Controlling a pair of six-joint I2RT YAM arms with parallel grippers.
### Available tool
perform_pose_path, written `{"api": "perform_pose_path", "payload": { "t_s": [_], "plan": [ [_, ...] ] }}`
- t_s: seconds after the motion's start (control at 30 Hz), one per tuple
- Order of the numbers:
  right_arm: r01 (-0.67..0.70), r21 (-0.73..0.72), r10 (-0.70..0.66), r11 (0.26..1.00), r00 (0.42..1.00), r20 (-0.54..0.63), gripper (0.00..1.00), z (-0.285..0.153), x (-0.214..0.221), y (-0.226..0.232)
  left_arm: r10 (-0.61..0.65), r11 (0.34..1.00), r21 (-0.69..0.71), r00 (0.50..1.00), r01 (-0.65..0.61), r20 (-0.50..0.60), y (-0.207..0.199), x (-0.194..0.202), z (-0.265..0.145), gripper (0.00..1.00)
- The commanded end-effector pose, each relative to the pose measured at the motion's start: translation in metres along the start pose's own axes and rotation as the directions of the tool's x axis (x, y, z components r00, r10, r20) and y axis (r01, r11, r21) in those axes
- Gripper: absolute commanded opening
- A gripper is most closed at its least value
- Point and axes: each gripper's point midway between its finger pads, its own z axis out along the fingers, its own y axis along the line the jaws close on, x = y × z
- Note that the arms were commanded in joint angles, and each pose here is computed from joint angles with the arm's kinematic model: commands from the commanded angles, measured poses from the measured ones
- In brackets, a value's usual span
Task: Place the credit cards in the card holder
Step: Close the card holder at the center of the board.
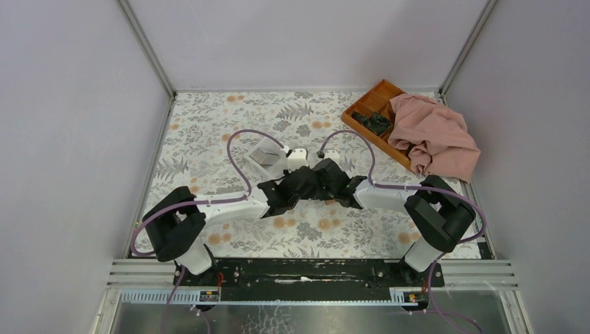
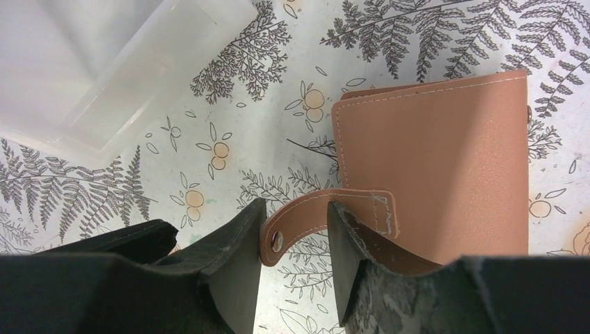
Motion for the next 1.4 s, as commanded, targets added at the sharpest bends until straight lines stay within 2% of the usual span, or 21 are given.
{"api": "perform_pose_path", "payload": {
  "t_s": [0.0, 0.33, 0.5, 0.7, 0.87, 1.13, 1.37],
  "plan": [
    [0.02, -0.038, -0.019, 0.999, 1.0, 0.013, 0.46, -0.01, -0.001, 0.007, 0.02, 1.0, -0.022, 0.997, -0.019, 0.077, -0.007, -0.026, 0.003, 0.26],
    [0.025, -0.089, -0.02, 0.996, 0.998, 0.053, 0.49, -0.02, -0.007, 0.012, -0.031, 0.999, 0.009, 0.997, 0.031, 0.076, 0.011, -0.045, 0.014, 0.26],
    [0.024, -0.122, -0.015, 0.992, 0.997, 0.075, 0.49, -0.029, -0.013, 0.018, -0.056, 0.987, 0.155, 0.997, 0.048, 0.049, 0.002, -0.044, 0.018, 0.26],
    [0.018, -0.159, -0.006, 0.987, 0.997, 0.077, 0.5, -0.033, -0.014, 0.024, -0.057, 0.938, 0.345, 0.997, 0.035, 0.054, -0.026, -0.045, 0.014, 0.26],
    [0.011, -0.174, 0.001, 0.985, 0.997, 0.072, 0.5, -0.034, -0.011, 0.025, -0.045, 0.9, 0.435, 0.998, 0.022, 0.043, -0.046, -0.047, 0.015, 0.26],
    [0.0, -0.206, 0.013, 0.979, 0.998, 0.064, 0.5, -0.035, -0.004, 0.028, -0.011, 0.873, 0.488, 1.0, 0.016, -0.014, -0.063, -0.037, 0.029, 0.26],
    [0.005, -0.237, 0.012, 0.972, 0.997, 0.071, 0.5, -0.047, -0.004, 0.032, 0.001, 0.888, 0.458, 0.996, 0.039, -0.088, -0.059, -0.016, 0.047, 0.25]
  ]
}}
